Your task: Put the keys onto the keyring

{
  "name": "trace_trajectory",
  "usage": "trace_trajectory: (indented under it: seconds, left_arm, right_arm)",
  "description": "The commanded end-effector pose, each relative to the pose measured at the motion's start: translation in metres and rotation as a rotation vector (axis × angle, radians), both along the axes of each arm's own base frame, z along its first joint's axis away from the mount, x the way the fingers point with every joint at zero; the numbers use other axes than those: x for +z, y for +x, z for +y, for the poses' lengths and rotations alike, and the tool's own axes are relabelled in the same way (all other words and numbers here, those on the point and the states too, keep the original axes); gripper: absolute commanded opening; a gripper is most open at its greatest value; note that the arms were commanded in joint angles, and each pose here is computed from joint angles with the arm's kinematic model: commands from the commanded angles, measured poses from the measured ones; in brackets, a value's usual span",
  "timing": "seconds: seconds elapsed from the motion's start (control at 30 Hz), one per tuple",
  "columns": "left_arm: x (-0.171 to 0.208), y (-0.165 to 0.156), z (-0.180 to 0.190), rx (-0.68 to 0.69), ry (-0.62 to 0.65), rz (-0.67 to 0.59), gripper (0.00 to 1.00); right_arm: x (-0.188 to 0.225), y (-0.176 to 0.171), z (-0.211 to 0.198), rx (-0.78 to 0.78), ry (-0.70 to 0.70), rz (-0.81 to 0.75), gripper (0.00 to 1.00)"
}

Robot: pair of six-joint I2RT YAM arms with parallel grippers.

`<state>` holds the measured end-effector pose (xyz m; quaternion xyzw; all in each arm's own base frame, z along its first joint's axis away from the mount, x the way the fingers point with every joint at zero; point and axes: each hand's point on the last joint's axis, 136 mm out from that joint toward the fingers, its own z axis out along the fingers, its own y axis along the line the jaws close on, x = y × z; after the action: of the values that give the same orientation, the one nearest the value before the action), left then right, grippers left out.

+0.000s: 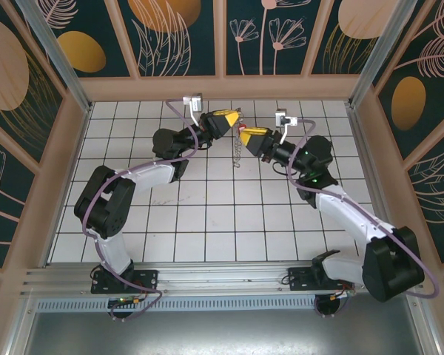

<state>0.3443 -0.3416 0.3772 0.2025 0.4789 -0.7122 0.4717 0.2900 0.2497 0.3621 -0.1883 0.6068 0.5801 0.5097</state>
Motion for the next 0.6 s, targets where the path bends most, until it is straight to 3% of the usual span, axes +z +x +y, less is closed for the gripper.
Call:
trace_trajectory:
  seconds: [0.0, 0.2, 0.43, 0.57]
  left_arm:
    - [0.019, -0.01, 0.004, -0.004, -0.052, -0.066, 0.0]
    - [0.021, -0.012, 0.004, -0.008, -0.061, -0.066, 0.0]
    - [0.022, -0.011, 0.005, -0.002, -0.075, -0.052, 0.0]
    - [0.022, -0.011, 0.006, 0.005, -0.072, -0.046, 0.0]
  right_arm:
    - [0.022, -0.005, -0.019, -0.07, 0.006, -0.078, 0.31]
    - [0.048, 0.005, -0.037, -0.143, 0.06, -0.09, 0.32]
    - [0.058, 0.024, -0.03, -0.099, 0.174, -0.014, 0.42]
    - [0.056, 0.033, -0.023, -0.072, 0.204, 0.02, 0.43]
